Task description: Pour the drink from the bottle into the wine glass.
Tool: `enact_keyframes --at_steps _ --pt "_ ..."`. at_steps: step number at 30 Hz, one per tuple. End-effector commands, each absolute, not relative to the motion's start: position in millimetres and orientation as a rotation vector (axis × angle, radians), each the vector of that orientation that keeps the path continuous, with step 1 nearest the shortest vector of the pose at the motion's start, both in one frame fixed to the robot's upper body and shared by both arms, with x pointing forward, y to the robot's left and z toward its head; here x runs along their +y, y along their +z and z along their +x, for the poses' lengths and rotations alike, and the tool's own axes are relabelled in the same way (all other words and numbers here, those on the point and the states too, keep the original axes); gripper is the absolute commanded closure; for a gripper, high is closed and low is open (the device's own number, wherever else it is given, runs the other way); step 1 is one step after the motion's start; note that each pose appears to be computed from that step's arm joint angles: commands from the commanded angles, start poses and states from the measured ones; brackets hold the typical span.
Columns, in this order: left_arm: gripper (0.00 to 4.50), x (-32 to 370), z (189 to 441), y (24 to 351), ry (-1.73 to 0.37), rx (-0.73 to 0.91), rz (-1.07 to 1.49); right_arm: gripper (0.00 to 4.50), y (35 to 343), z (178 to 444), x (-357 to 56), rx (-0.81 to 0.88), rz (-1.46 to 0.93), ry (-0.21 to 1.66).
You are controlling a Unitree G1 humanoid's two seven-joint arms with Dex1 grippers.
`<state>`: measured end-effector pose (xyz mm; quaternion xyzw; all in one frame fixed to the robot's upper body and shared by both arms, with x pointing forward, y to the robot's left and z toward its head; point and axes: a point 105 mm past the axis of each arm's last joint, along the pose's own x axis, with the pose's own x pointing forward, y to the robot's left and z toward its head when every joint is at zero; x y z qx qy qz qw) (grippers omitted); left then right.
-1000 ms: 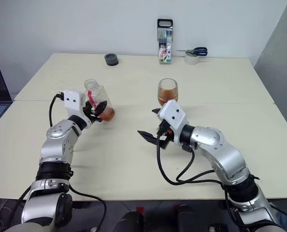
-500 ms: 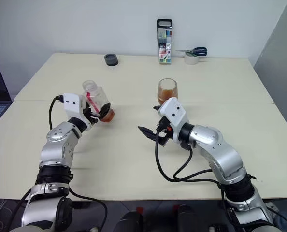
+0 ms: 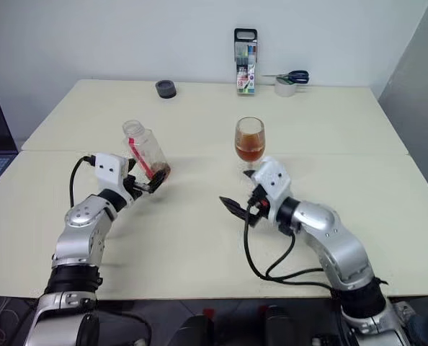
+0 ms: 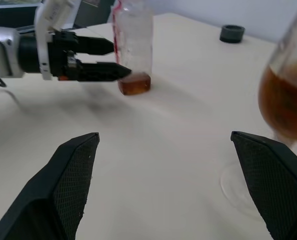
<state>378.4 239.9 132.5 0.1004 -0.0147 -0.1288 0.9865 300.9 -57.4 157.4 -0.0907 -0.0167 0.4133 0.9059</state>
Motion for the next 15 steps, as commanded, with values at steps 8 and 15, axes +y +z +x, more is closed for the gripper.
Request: enact_keyframes --at_steps 8,15 --pt "0.04 243 356 141 -0.177 -0.063 0.214 0.0 129 305 -123 -0.167 0.011 0.318" --pt "0.04 243 349 139 -0.16 -0.082 0.149 0.0 119 308 -113 -0.168 0.003 0.326"
